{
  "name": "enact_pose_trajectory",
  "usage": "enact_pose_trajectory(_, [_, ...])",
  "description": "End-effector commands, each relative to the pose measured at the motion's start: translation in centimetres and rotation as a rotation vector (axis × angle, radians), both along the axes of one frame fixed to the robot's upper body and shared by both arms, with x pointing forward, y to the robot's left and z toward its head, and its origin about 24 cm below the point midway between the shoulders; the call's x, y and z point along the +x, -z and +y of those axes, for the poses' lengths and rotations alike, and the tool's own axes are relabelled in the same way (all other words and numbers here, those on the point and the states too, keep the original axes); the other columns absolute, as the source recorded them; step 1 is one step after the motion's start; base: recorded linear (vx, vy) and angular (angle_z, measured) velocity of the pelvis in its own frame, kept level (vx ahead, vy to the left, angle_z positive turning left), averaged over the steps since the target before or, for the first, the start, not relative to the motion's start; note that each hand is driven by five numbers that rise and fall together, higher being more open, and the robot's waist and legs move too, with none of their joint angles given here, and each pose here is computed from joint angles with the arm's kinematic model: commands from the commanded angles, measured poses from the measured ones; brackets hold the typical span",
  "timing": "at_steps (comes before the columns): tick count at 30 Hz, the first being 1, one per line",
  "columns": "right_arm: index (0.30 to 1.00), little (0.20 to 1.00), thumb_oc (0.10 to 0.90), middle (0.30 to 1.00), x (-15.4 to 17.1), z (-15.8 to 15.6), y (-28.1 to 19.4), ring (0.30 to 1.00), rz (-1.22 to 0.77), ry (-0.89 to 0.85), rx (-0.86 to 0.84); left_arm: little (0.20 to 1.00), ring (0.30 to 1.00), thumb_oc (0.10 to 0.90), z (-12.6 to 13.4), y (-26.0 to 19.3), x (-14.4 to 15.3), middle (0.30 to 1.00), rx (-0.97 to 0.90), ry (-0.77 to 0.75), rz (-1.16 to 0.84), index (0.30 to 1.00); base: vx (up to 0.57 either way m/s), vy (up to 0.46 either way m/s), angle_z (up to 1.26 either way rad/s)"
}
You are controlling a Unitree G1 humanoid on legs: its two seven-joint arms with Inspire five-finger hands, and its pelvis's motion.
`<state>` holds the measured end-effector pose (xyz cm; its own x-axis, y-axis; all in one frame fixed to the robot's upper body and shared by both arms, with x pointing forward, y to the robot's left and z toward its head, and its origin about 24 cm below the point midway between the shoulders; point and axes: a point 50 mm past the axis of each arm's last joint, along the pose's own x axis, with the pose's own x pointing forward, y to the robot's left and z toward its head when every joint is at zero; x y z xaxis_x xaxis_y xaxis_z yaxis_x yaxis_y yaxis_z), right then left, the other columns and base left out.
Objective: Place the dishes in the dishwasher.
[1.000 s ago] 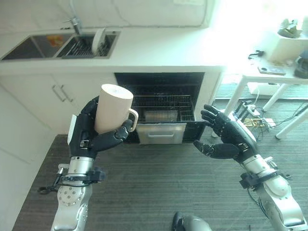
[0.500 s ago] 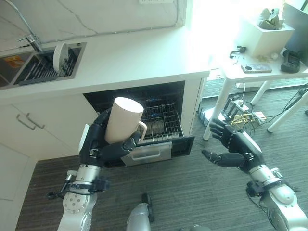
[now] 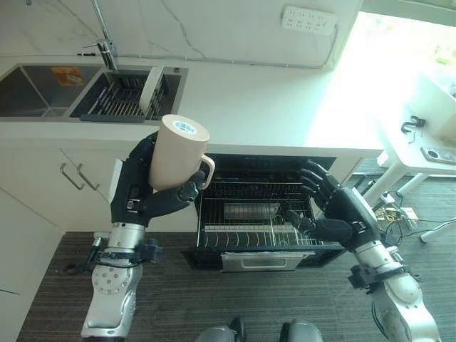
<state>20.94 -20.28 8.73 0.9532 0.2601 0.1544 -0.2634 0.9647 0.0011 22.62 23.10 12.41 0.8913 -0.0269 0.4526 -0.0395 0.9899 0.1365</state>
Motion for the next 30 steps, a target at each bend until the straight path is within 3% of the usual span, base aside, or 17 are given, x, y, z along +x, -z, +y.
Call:
enact_pose_trajectory(1, [0.9, 0.9, 0.8, 0.9, 0.6, -0.9, -4.9, 0.9, -0.266, 0.002, 0.053, 0.3, 0.3, 0.4, -1.2, -5.1, -0.8, 0.3, 0.072, 0.077, -0.256, 0.3, 0.21, -0.355, 0.15])
enact_pose_trajectory(15, [0.9, 0.9, 0.8, 0.9, 1.5, -0.8, -5.3, 0.9, -0.204, 0.004, 0.016, 0.3, 0.3, 0.4, -0.9, -4.5, -1.6, 0.3, 0.035, 0.041, -0.225, 0.3, 0.11, -0.195, 0.18])
enact_pose_trajectory(21, [0.9, 0.9, 0.8, 0.9, 2.0, 0.1, -5.2, 0.9, -0.19, -0.038, 0.086, 0.3, 0.3, 0.4, -1.5, -4.6, -1.1, 0.3, 0.037, 0.018, -0.256, 0.3, 0.01, -0.059, -0.01])
enact_pose_trajectory(30, [0.9, 0.9, 0.8, 0.9, 3.0, 3.1, -5.5, 0.9, -0.158, -0.257, 0.308, 0.3, 0.3, 0.4, -3.8, -4.6, 0.4, 0.3, 0.12, -0.052, -0.371, 0.3, -0.02, -0.003, 0.0])
